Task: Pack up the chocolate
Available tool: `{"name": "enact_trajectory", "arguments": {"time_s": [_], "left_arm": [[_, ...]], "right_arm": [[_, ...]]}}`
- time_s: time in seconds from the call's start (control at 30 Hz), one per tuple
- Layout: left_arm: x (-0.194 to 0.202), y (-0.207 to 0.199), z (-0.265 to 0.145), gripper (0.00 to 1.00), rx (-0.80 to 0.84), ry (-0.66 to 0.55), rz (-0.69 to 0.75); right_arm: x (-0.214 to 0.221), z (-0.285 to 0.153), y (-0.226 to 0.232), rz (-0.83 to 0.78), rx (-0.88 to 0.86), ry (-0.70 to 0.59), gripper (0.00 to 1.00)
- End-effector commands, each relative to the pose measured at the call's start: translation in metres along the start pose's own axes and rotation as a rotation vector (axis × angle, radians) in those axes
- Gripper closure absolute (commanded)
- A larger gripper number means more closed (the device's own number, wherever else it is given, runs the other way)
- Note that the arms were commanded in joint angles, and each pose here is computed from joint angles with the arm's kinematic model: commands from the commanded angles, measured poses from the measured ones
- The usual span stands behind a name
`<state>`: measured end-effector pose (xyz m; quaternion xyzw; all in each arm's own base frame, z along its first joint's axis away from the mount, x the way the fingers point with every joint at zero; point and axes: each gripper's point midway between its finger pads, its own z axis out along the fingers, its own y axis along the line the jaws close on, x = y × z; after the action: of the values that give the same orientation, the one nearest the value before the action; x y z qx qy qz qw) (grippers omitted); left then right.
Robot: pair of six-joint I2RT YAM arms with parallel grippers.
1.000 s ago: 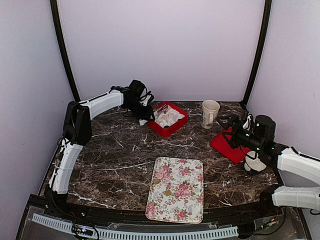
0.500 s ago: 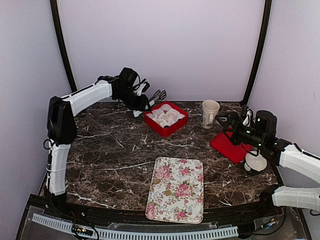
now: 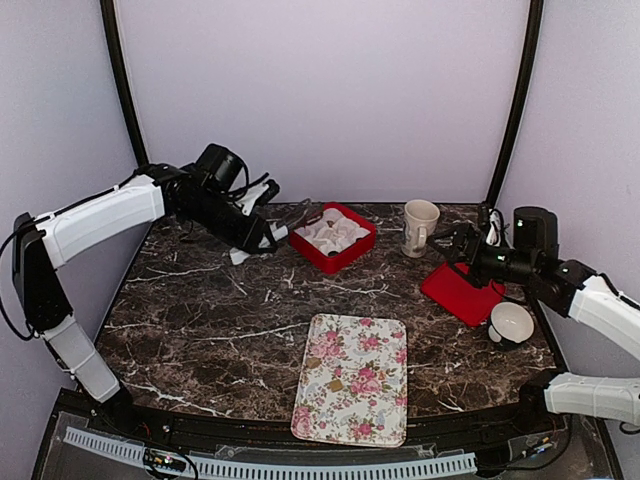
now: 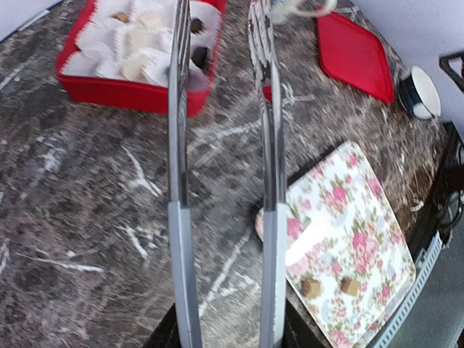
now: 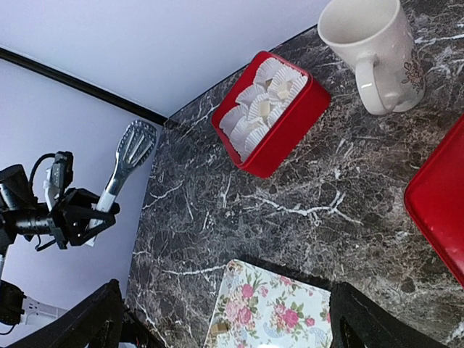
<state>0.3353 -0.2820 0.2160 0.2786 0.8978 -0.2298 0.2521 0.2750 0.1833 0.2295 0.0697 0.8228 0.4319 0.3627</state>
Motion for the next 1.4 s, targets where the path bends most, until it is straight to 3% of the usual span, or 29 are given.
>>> {"name": "enact_trajectory", "arguments": {"time_s": [0.0, 0.17, 0.3, 0.57, 0.7, 0.97, 1.37], "left_arm": [[0.041, -0.061, -0.022, 0.65, 0.057, 0.025, 0.090], [0.101, -0.099, -0.033, 0.64, 0.089, 0.091, 0.118], [0.148, -0.118, -0.030, 0.64, 0.105, 0.161, 0.189], [0.206, -0.123, -0.031, 0.64, 0.102, 0.251, 0.331], [0.214, -0.128, -0.034, 0.62, 0.109, 0.247, 0.365], [0.243, -0.138, -0.019, 0.62, 0.082, 0.375, 0.450], [0.266, -0.138, 0.006, 0.62, 0.035, 0.464, 0.501]], "right_arm": [[0.013, -0.011, 0.008, -0.051, -0.020, 0.068, 0.00], [0.031, -0.013, 0.003, -0.060, -0.026, 0.144, 0.00], [0.032, -0.019, 0.004, -0.067, -0.033, 0.128, 0.00], [0.034, -0.028, 0.001, -0.090, -0.004, 0.127, 0.00], [0.040, -0.032, -0.005, -0.076, 0.013, 0.131, 0.00], [0.042, -0.034, -0.009, -0.058, 0.017, 0.117, 0.00], [0.048, -0.029, -0.016, -0.071, 0.024, 0.141, 0.00]]}}
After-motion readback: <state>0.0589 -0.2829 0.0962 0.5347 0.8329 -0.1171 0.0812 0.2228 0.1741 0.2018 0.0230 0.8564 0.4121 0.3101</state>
